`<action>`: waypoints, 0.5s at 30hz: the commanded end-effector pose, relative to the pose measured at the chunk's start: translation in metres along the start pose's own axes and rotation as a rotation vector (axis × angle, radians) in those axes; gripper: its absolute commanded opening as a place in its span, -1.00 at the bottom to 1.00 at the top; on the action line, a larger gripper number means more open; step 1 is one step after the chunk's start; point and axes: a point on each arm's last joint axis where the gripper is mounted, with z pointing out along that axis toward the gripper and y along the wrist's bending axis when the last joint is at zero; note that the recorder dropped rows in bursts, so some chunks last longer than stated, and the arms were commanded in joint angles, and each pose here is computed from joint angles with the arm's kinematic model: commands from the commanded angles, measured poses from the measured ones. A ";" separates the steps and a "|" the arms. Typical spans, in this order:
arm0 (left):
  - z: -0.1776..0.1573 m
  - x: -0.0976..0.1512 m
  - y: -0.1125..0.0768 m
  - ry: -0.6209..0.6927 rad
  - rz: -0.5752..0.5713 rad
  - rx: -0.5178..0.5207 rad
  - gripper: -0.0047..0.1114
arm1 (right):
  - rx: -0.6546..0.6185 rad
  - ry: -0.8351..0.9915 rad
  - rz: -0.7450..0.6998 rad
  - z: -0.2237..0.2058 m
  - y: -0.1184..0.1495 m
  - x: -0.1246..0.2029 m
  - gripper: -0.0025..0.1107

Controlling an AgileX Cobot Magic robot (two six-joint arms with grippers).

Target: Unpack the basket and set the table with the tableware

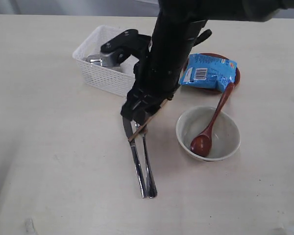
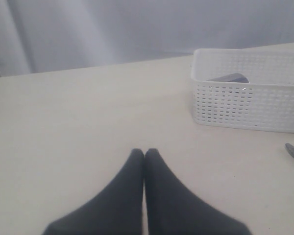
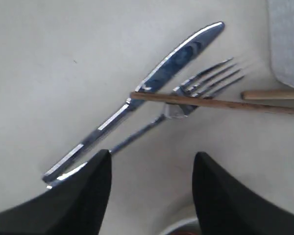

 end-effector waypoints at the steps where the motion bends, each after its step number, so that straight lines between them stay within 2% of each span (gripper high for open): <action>1: 0.000 0.000 0.000 -0.005 0.004 -0.004 -0.92 | 0.289 -0.018 0.127 0.003 -0.015 -0.007 -0.09; 3: 0.000 0.000 0.000 -0.005 0.004 -0.004 -0.92 | 0.369 -0.068 0.322 -0.002 -0.030 -0.010 -0.09; 4: 0.000 0.000 0.000 -0.005 0.004 -0.004 -0.92 | 0.366 -0.096 0.397 -0.008 -0.036 -0.012 -0.09; 8: 0.000 0.000 0.000 -0.005 0.004 -0.004 -0.92 | 0.207 -0.207 0.638 -0.034 -0.062 -0.019 -0.09; 12: 0.000 0.000 0.000 -0.005 0.004 -0.004 -0.92 | 0.063 -0.292 0.857 -0.051 -0.106 -0.013 -0.11; 14: 0.000 0.000 0.000 -0.005 0.004 -0.004 -0.92 | 0.032 -0.277 0.900 -0.046 -0.118 -0.008 -0.25; 15: 0.000 0.000 0.000 -0.005 0.004 -0.004 -0.92 | 0.017 -0.250 0.904 -0.039 -0.122 -0.007 -0.40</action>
